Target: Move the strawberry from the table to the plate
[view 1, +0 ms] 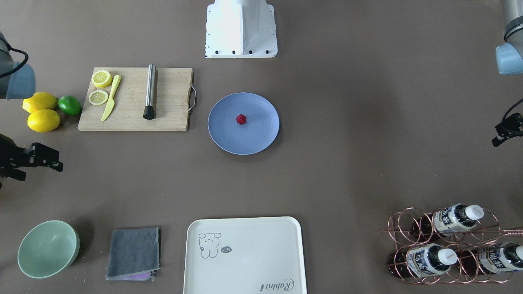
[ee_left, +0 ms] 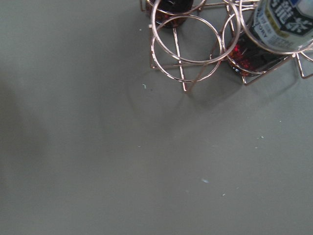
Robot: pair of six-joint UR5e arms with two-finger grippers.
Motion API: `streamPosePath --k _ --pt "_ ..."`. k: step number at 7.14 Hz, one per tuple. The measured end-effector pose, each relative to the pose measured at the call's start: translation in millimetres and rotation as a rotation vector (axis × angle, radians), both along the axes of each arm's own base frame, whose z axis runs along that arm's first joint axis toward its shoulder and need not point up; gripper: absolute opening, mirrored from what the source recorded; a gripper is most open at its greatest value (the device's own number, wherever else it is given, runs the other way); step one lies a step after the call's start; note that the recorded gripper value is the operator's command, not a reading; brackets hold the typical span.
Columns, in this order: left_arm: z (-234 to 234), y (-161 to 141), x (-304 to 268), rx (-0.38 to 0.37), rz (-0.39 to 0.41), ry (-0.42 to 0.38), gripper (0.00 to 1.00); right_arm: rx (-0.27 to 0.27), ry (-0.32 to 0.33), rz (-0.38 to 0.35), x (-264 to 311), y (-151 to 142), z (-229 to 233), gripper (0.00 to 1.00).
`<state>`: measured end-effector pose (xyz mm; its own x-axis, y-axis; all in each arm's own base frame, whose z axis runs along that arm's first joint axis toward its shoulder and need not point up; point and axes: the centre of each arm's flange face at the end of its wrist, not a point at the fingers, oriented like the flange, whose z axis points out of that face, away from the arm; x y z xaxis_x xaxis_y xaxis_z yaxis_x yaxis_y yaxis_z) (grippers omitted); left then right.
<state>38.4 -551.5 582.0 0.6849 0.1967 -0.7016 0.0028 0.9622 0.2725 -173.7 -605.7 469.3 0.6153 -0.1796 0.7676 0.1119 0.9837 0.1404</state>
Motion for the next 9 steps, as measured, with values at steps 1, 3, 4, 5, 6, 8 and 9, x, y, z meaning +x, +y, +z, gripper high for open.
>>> streamPosePath --k 1,3,4,5,6,8,9 --pt "14.4 10.3 -17.3 0.003 -0.002 -0.012 0.97 0.009 0.024 -0.014 32.7 4.5 29.3 1.00" --pt "31.0 24.0 -27.6 -0.009 -0.003 -0.021 0.97 0.011 0.057 -0.026 87.1 18.6 84.2 1.00" --pt "34.9 27.2 -28.6 -0.015 -0.002 -0.022 0.97 0.010 0.069 -0.029 110.7 23.7 109.0 1.00" --pt "36.6 28.7 -29.1 -0.021 -0.001 -0.019 0.97 0.005 0.079 -0.030 132.9 29.5 133.3 1.00" --pt "35.8 29.3 -28.5 -0.025 0.004 -0.006 0.97 0.003 0.086 -0.031 152.0 36.2 152.6 1.00" --pt "31.9 28.5 -28.5 -0.027 0.011 0.023 0.97 0.004 0.106 -0.031 175.7 47.6 176.6 1.00" --pt "29.9 26.8 -28.7 -0.024 0.012 0.027 0.97 0.005 0.119 -0.035 179.8 50.2 183.8 1.00"
